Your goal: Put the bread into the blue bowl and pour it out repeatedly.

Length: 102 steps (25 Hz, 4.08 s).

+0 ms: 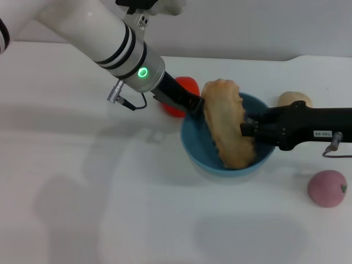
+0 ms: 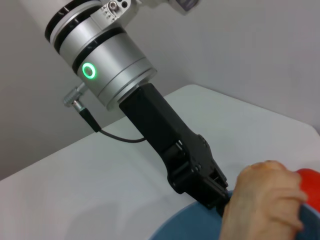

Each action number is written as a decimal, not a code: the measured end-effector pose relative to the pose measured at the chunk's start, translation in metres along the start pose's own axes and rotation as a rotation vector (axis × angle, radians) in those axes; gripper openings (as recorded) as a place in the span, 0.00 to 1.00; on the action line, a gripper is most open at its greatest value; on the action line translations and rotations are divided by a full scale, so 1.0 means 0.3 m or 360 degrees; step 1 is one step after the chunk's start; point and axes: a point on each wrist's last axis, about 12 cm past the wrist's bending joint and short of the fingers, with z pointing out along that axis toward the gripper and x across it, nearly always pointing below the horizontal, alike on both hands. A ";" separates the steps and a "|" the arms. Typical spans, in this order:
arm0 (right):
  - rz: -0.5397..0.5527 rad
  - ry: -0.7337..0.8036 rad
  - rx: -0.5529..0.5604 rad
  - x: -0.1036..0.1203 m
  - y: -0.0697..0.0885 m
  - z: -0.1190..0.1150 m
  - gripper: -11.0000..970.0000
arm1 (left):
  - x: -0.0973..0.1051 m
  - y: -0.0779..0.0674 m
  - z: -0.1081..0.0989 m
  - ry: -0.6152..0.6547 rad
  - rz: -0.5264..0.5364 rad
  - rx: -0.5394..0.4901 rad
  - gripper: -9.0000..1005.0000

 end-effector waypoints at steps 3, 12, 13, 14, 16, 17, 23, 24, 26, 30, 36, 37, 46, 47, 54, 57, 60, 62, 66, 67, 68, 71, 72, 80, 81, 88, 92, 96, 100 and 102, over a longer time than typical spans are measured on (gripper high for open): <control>0.0002 -0.0008 0.0008 -0.002 -0.002 -0.010 0.24 | -0.005 -0.003 -0.001 -0.0002 0.0006 -0.0001 0.03; 0.0183 -0.0273 0.0078 0.018 -0.020 -0.152 0.40 | 0.001 0.000 0.015 0.0024 0.0004 -0.0008 0.02; 0.0256 -0.0378 0.0096 0.043 -0.023 -0.205 0.42 | 0.004 0.000 0.022 0.0030 0.0008 -0.0014 0.02; 0.0256 -0.0378 0.0096 0.043 -0.023 -0.205 0.42 | 0.009 -0.002 0.031 0.0039 0.0015 -0.0024 0.02; 0.0312 -0.0456 0.0149 0.074 -0.027 -0.262 0.42 | 0.019 -0.005 0.058 0.0058 0.0043 -0.0057 0.02; 0.0335 -0.0482 0.0176 0.088 -0.029 -0.283 0.42 | 0.022 -0.009 0.068 0.0064 0.0060 -0.0072 0.02; 0.0487 -0.0616 0.0276 0.170 -0.035 -0.360 0.42 | 0.037 -0.041 0.117 0.0083 0.0168 -0.0113 0.03; 0.0487 -0.0616 0.0276 0.170 -0.035 -0.360 0.42 | 0.040 -0.050 0.125 0.0092 0.0187 -0.0110 0.03; 0.0472 -0.0662 0.0275 0.178 -0.032 -0.362 0.42 | 0.047 -0.061 0.136 0.0107 0.0214 -0.0108 0.03; 0.0402 -0.0800 0.0274 0.185 -0.025 -0.366 0.42 | 0.055 -0.061 0.142 0.0128 0.0195 -0.0126 0.03; 0.0388 -0.0818 0.0276 0.188 -0.024 -0.366 0.42 | 0.058 -0.057 0.141 0.0139 0.0196 -0.0137 0.10; 0.0390 -0.0818 0.0270 0.188 -0.023 -0.362 0.42 | 0.055 -0.060 0.138 0.0142 0.0203 -0.0135 0.14; 0.0435 -0.0815 0.0284 0.211 -0.025 -0.355 0.42 | -0.014 -0.052 0.022 -0.0035 0.0226 -0.0092 0.50; 0.0440 -0.0819 0.0288 0.217 -0.026 -0.354 0.42 | -0.017 -0.035 0.003 -0.0080 0.0206 -0.0094 0.53; 0.0414 -0.0860 0.0338 0.248 -0.030 -0.351 0.42 | -0.001 0.120 -0.116 -0.0375 -0.0029 -0.0103 0.75; 0.0456 -0.0908 0.0355 0.254 -0.040 -0.356 0.42 | 0.025 0.178 -0.175 -0.0605 -0.0150 0.0027 0.83; 0.0487 -0.0967 0.0391 0.260 -0.049 -0.369 0.42 | 0.080 0.237 -0.229 -0.0933 -0.0306 0.0308 0.86; 0.0515 -0.0998 0.0405 0.266 -0.053 -0.372 0.42 | 0.131 0.280 -0.260 -0.1162 -0.0436 0.0496 0.86; 0.0585 -0.1059 0.0446 0.283 -0.063 -0.377 0.42 | 0.271 0.362 -0.310 -0.1627 -0.0654 0.0786 0.86; 0.0607 -0.1074 0.0470 0.290 -0.068 -0.380 0.42 | 0.307 0.374 -0.321 -0.1749 -0.0682 0.0828 0.86; 0.0631 -0.1086 0.0494 0.297 -0.072 -0.381 0.42 | 0.345 0.384 -0.334 -0.1894 -0.0698 0.0853 0.86; 0.0714 -0.1118 0.0571 0.321 -0.089 -0.378 0.42 | 0.461 0.385 -0.357 -0.2317 -0.0624 0.0800 0.86; 0.0726 -0.1124 0.0598 0.328 -0.093 -0.377 0.42 | 0.487 0.384 -0.356 -0.2401 -0.0597 0.0756 0.86; 0.0397 -0.1236 0.1105 0.446 -0.081 -0.356 0.42 | 0.675 0.401 -0.247 -0.2584 -0.0167 -0.0409 0.86; 0.0349 -0.1235 0.1171 0.461 -0.075 -0.353 0.42 | 0.687 0.400 -0.227 -0.2536 -0.0113 -0.0539 0.86; 0.0044 -0.1134 0.1665 0.560 0.006 -0.276 0.42 | 0.722 0.369 -0.082 -0.2062 0.0270 -0.1343 0.86; 0.0122 -0.1139 0.1720 0.582 0.025 -0.255 0.42 | 0.730 0.341 -0.031 -0.1909 0.0299 -0.1469 0.86; 0.0175 -0.1133 0.1712 0.594 0.039 -0.238 0.42 | 0.741 0.318 0.007 -0.1858 0.0225 -0.1397 0.86; 0.0203 -0.1124 0.1707 0.603 0.048 -0.229 0.42 | 0.756 0.290 0.036 -0.1827 0.0186 -0.1309 0.86; 0.0211 -0.1120 0.1705 0.607 0.052 -0.227 0.42 | 0.763 0.275 0.047 -0.1815 0.0201 -0.1266 0.86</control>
